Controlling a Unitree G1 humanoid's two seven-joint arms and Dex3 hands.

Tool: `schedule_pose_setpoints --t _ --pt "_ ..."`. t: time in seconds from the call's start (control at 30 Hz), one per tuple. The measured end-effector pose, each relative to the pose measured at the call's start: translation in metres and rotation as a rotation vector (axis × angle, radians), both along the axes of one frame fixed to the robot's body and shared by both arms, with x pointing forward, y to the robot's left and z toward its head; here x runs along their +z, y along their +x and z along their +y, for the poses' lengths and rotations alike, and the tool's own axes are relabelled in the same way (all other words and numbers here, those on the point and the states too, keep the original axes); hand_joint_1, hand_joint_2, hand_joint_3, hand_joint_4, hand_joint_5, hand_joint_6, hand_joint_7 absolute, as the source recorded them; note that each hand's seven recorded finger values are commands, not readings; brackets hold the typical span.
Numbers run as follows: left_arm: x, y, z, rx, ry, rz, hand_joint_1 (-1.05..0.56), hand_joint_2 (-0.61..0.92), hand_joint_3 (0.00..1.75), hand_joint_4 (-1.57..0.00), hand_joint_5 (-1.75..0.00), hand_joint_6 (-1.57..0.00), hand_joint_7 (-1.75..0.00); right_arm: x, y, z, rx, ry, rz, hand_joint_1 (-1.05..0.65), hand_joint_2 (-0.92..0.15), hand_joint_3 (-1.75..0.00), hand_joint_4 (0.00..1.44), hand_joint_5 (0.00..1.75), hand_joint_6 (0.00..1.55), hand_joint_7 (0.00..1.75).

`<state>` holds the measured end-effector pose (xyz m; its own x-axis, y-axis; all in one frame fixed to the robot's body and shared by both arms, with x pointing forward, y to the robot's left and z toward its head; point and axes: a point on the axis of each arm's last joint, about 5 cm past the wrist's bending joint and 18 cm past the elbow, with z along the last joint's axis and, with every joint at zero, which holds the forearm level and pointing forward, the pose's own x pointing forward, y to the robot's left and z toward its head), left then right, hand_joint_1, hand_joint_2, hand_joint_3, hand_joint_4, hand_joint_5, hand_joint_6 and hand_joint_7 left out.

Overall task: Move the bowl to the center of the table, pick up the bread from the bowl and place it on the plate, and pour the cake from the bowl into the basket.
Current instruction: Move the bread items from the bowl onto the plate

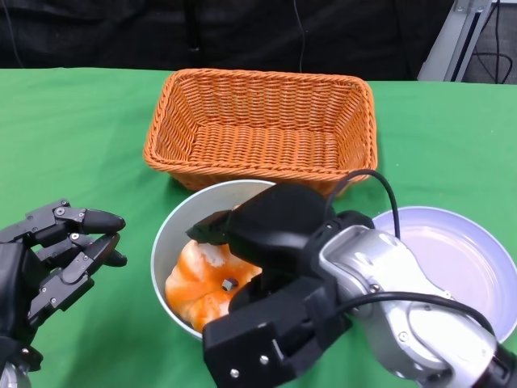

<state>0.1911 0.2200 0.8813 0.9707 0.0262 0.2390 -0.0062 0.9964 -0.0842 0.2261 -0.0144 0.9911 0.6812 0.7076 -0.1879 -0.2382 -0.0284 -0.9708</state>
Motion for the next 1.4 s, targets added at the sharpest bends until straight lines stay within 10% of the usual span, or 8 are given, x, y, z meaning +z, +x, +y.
schedule_pose_setpoints --t 1.4 --pt "-0.004 0.0 -0.002 -0.003 0.004 -0.013 -0.15 0.92 0.26 -0.81 -1.29 -0.97 -0.74 -0.019 0.023 0.039 0.02 -0.286 0.037 -0.77 -0.92 -0.24 0.79 0.14 0.53 0.01"
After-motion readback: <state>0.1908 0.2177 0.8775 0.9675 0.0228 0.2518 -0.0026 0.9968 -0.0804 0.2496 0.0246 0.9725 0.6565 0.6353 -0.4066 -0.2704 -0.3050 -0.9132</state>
